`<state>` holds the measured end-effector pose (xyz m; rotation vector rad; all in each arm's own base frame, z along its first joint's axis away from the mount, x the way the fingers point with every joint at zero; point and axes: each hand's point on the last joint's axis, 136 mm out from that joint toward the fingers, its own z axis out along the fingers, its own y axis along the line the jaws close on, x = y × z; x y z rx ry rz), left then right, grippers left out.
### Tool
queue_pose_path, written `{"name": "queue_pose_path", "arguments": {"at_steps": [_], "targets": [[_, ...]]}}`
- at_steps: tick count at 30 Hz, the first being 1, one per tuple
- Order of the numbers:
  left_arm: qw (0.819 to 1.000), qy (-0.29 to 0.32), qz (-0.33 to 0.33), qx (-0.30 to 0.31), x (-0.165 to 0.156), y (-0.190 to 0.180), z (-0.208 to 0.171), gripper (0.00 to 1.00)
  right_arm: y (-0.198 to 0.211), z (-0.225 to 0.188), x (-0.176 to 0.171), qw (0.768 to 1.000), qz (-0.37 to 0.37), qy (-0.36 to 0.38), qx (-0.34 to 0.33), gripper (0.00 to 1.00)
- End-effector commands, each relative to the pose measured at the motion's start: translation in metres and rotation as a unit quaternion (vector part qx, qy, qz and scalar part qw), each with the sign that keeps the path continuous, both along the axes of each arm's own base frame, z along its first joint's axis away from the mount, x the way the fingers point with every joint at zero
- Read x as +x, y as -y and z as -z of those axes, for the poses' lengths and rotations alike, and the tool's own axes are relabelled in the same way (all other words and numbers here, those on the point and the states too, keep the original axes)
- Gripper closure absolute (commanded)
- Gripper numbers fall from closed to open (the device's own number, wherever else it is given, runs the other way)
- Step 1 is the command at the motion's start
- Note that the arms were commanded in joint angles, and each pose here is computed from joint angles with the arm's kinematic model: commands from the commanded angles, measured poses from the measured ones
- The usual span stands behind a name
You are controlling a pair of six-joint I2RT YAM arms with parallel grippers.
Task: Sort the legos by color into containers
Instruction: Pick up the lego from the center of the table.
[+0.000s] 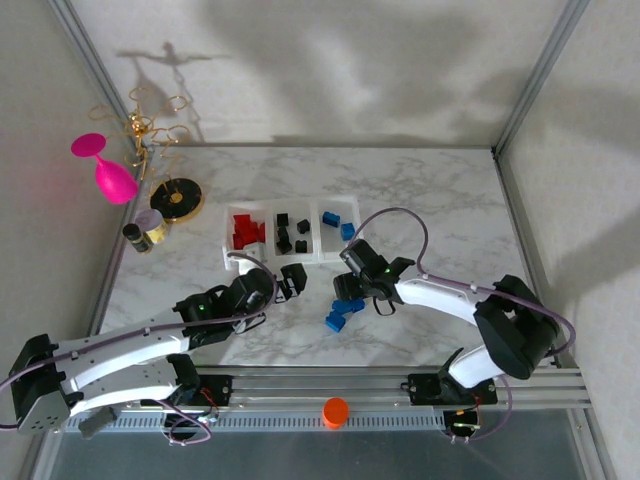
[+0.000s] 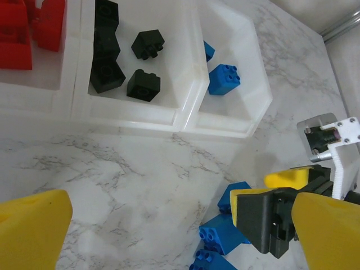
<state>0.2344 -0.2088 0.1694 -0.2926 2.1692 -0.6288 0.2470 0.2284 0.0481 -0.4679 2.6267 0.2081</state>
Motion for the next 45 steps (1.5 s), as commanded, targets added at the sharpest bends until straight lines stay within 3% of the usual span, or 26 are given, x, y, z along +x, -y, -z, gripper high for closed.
{"name": "queue_pose_path", "arguments": {"at_steps": [1, 15, 23, 31, 45], "targets": [[1.0, 0.002, -0.012, 0.0, 0.002, 0.001, 0.001, 0.0, -0.002, 0.008, 0.002, 1.0, 0.019, -0.007, -0.001, 0.21], [1.0, 0.001, -0.01, 0.009, 0.003, 0.003, -0.001, 0.0, 0.025, 0.018, -0.001, 0.997, 0.072, -0.007, -0.033, 0.32], [1.0, 0.006, -0.006, 0.01, 0.005, 0.005, -0.005, 0.0, 0.022, 0.018, -0.003, 0.997, 0.068, -0.012, -0.017, 0.45], [1.0, 0.008, -0.009, 0.009, 0.003, 0.001, -0.005, 0.0, 0.023, 0.014, 0.003, 0.997, 0.068, 0.004, -0.029, 0.5], [0.999, 0.045, -0.019, 0.018, 0.01, -0.004, -0.035, 0.0, -0.001, -0.055, 0.034, 0.995, 0.054, 0.075, 0.021, 0.51]]}}
